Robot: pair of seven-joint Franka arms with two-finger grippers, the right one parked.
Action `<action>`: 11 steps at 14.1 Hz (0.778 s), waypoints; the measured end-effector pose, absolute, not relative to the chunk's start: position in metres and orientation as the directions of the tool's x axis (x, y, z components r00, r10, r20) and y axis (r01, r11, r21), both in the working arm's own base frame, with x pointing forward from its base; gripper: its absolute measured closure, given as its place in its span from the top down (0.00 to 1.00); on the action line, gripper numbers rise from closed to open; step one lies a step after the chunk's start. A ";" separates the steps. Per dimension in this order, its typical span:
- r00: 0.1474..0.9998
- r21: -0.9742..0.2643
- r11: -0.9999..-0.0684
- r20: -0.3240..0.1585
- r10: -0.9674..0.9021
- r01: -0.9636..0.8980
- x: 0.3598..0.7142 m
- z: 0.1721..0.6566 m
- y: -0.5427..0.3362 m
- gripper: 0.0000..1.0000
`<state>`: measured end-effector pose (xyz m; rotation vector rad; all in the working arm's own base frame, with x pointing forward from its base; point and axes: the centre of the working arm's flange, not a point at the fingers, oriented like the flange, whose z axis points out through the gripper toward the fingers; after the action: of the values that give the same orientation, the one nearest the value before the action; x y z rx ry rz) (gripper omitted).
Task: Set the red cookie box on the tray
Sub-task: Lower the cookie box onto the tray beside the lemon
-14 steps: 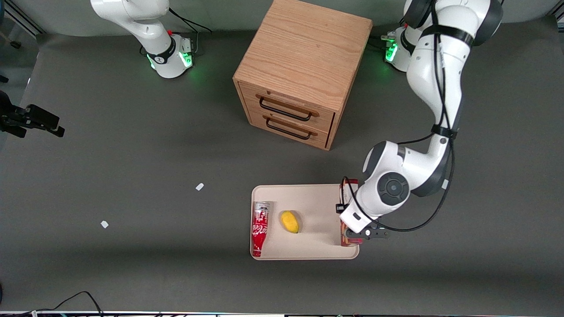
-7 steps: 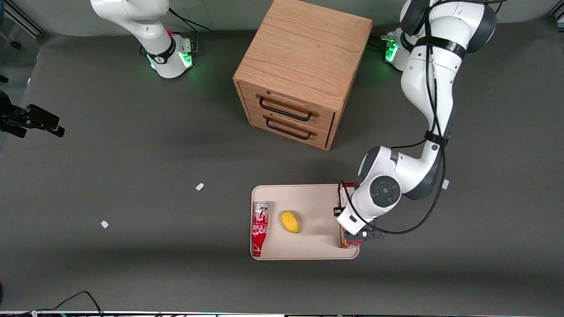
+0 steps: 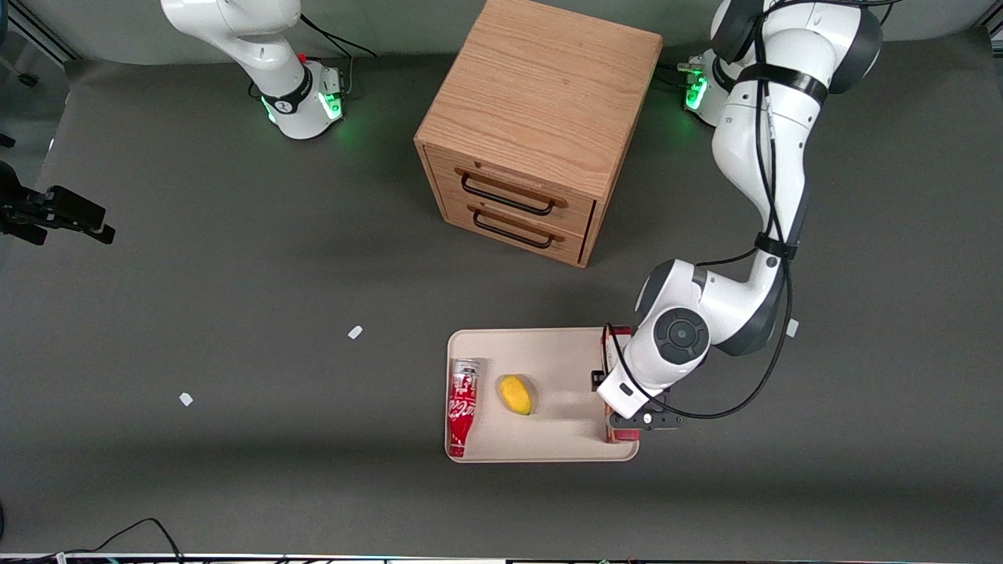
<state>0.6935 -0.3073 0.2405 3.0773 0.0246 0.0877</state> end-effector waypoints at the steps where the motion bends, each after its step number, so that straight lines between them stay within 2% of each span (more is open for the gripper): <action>1: 0.998 0.063 -0.998 0.057 0.018 0.014 0.693 0.241 -0.307 0.93; 2: 0.998 0.064 -0.998 0.057 0.019 0.015 0.694 0.241 -0.308 1.00; 7: 0.997 0.072 -0.997 0.075 0.027 0.022 0.697 0.251 -0.308 1.00; 9: 0.994 0.086 -0.995 0.094 0.055 0.047 0.704 0.277 -0.298 1.00; 11: 0.992 0.102 -0.990 0.074 0.103 0.095 0.709 0.324 -0.273 1.00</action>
<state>0.7088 -0.2728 0.3245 3.0369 0.1507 0.1204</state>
